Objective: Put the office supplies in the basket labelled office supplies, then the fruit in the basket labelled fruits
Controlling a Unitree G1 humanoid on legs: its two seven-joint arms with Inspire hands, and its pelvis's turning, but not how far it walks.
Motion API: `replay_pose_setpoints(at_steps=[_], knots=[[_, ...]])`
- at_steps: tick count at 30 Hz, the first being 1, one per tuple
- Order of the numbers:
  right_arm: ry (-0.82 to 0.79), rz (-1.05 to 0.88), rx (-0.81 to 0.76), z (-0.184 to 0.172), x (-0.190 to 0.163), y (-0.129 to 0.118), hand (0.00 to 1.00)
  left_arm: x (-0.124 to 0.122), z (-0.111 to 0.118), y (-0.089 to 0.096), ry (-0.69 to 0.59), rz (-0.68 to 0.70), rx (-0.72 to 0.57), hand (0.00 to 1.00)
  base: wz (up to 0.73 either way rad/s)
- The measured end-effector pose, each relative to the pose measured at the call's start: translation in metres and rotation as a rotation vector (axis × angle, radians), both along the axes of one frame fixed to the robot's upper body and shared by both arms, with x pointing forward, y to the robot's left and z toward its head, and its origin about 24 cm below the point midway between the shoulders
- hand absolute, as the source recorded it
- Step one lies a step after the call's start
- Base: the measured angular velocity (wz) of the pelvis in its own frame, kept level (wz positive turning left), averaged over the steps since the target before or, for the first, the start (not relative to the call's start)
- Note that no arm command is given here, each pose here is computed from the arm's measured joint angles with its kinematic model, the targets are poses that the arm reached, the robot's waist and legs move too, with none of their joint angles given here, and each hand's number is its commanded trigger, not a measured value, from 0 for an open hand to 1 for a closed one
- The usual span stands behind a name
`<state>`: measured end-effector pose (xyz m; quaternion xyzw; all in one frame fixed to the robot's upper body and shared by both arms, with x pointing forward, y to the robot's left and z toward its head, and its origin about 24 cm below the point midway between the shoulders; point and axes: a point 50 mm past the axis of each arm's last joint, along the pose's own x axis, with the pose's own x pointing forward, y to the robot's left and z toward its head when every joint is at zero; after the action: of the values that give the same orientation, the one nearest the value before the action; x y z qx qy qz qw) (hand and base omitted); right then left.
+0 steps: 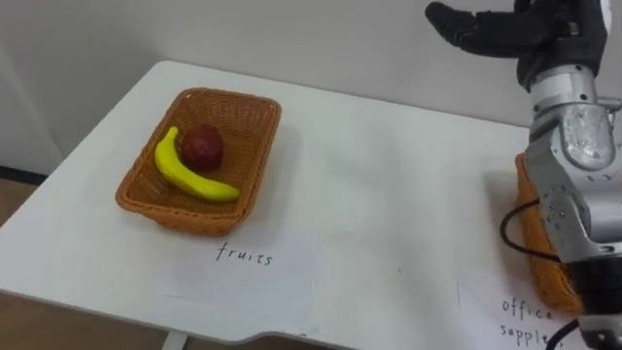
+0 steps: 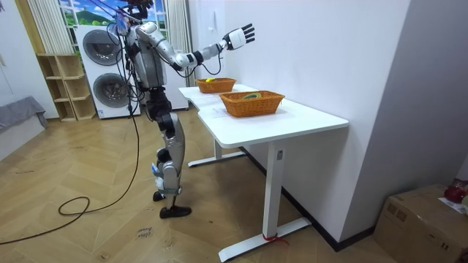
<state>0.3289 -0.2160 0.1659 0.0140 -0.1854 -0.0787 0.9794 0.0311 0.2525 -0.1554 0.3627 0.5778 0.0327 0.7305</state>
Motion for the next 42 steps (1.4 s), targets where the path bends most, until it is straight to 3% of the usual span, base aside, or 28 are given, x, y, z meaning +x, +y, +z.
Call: replay_pose_setpoints(at_steps=[12,21,29,42], knots=[[-0.107,-0.193,0.167,0.015,-0.025,-0.046,0.00,0.002,0.002,0.005,-0.041,0.028,0.039,0.00,-0.11],[-0.126,-0.235,0.247,0.014,-0.038,-0.059,0.00,-0.002,0.003,0.005,-0.043,0.032,0.056,0.00,-0.16],[-0.080,-0.419,0.286,-0.007,-0.065,-0.093,0.00,-0.005,0.004,0.008,-0.066,0.062,0.062,0.00,-0.13],[0.031,-0.659,0.308,-0.042,-0.110,-0.124,0.00,-0.004,0.005,0.009,-0.102,0.111,0.066,0.00,-0.05]])
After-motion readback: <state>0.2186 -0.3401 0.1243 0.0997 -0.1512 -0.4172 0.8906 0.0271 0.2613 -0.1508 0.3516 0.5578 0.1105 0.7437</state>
